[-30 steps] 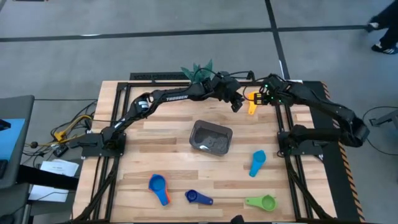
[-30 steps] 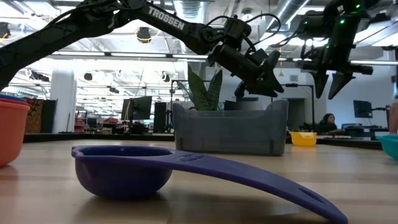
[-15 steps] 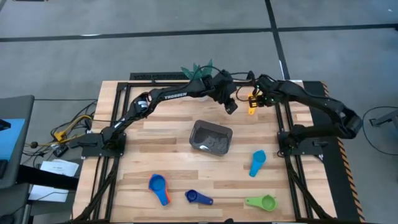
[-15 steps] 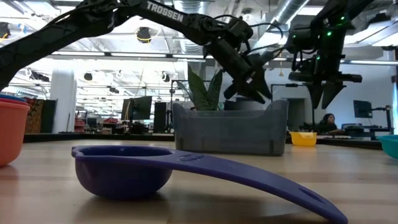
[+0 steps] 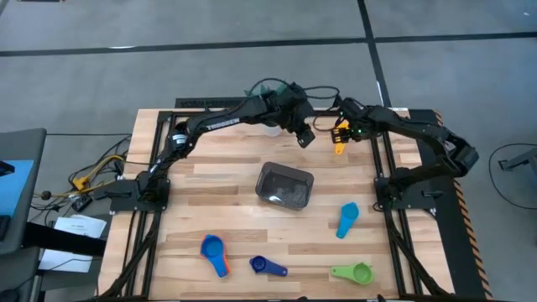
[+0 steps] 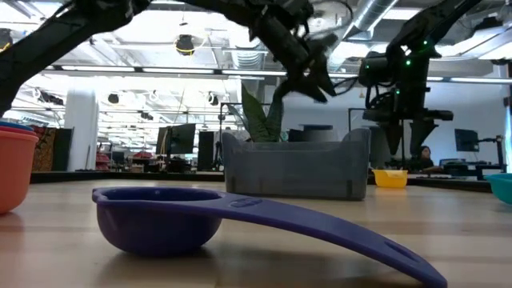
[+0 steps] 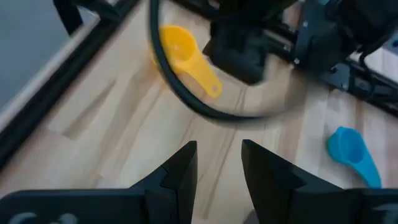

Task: Nest measuring cups in basket
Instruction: Stack the yellow measuring cup on top of the blue measuring cup

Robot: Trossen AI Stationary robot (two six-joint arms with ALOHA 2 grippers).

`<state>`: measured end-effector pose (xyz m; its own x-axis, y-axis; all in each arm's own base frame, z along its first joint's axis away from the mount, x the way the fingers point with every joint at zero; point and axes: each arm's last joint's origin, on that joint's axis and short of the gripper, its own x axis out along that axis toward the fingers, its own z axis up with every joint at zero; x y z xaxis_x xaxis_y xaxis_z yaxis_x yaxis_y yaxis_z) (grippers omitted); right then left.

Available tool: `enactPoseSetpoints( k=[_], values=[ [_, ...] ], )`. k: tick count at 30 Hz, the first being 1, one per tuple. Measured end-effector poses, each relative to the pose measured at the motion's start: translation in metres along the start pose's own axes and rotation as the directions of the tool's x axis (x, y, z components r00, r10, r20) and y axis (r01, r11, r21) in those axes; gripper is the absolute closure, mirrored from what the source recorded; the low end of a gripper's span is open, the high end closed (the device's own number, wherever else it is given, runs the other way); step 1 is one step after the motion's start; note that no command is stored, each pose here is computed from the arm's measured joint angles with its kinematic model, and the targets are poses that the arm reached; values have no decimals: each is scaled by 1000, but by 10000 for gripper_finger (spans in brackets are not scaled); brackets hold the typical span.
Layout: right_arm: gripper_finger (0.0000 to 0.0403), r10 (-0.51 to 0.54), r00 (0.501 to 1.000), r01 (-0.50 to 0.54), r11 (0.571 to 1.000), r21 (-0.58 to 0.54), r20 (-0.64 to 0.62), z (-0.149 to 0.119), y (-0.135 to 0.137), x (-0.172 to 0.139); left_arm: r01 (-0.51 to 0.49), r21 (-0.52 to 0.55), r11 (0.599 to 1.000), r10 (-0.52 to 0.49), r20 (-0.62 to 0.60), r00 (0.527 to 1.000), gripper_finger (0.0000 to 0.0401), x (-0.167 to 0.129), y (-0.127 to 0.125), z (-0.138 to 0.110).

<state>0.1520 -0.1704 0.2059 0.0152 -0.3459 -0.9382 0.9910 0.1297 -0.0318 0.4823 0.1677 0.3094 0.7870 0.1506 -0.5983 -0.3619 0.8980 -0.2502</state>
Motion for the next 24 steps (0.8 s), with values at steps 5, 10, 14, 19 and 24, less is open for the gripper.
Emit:
enactPoseSetpoints(
  k=[5, 10, 14, 19, 24],
  values=[
    [162, -19, 1000, 19, 994, 107, 2, 16, -18, 12, -48, 34, 998, 46, 57, 997, 287, -30, -2, 14],
    [183, 60, 998, -60, 988, 140, 0, 31, -23, 31, -68, 45, 997, 64, 80, 995, 287, -40, -1, 19],
    [196, 18, 998, -11, 991, 134, -56, 31, -22, 48, -66, 43, 997, 64, 44, 997, 287, -41, -1, 16],
    [224, -34, 998, 39, 993, 108, -45, 30, -16, 53, -74, 60, 995, 74, 2, 997, 287, -42, -1, 12],
    [297, -44, 998, 48, 993, 107, -41, 30, -16, 54, -80, 97, 992, 84, -30, 996, 287, -42, 0, 9]
  ],
)
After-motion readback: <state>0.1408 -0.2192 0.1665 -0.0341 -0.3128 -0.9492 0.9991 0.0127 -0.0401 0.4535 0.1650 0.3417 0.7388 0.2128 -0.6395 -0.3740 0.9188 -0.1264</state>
